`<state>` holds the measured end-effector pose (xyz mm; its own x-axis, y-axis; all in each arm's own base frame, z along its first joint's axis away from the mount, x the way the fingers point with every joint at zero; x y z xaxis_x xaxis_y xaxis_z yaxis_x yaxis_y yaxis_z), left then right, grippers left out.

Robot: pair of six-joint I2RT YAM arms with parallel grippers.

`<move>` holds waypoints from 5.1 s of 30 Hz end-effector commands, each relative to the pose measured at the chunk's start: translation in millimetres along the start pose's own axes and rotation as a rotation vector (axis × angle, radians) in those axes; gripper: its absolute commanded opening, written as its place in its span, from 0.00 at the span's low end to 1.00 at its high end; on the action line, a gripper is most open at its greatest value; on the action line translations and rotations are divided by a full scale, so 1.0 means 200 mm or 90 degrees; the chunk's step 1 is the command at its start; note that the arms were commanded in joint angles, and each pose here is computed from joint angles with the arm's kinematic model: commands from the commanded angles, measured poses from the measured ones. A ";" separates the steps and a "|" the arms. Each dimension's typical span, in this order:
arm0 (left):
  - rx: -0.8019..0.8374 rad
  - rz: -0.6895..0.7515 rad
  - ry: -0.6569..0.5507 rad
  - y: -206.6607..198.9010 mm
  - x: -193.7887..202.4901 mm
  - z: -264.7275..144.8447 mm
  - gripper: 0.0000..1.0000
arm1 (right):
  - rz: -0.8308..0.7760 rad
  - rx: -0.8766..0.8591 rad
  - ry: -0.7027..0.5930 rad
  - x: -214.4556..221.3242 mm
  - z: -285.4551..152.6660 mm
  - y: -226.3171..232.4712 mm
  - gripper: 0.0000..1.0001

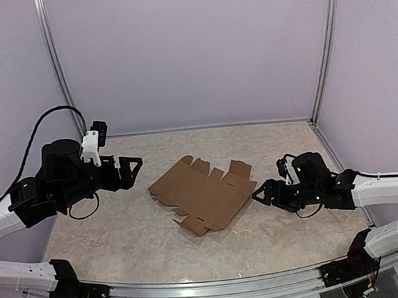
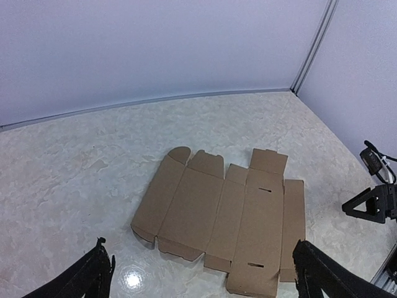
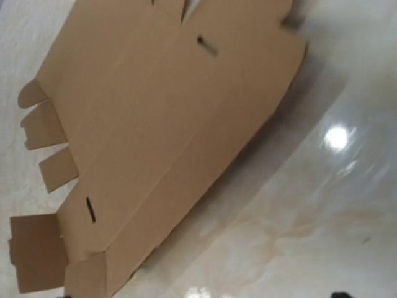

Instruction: Fold the paper box

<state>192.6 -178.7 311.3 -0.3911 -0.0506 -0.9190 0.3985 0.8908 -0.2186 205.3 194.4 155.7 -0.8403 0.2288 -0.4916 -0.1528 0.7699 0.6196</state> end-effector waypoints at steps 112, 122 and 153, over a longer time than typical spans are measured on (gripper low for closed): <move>0.037 -0.012 0.021 0.03 0.02 -0.19 0.99 | -0.593 0.209 0.434 -0.27 0.54 0.34 0.00; 0.029 -0.017 0.033 0.03 0.04 -0.16 0.99 | -0.799 0.338 0.423 -0.20 0.68 0.42 0.00; 0.022 -0.095 0.069 -0.10 -0.02 0.07 0.28 | -1.028 0.477 0.001 -0.12 0.40 0.82 0.00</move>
<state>194.3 -192.7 300.9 -0.5362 -0.1012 -0.8380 0.3365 0.8849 -0.3222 246.3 364.8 207.8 -0.0874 -0.9745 -0.2066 -0.5659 0.2193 -0.7948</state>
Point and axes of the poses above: each gripper's point midway between its finger pads, its own z axis out along the fingers, its own y axis along the line the jaws close on, x = y × z, the point moved 7 cm from there along -z, back along the fingers, and after that the axes turned 1 degree about -z, right-handed, at the moved point
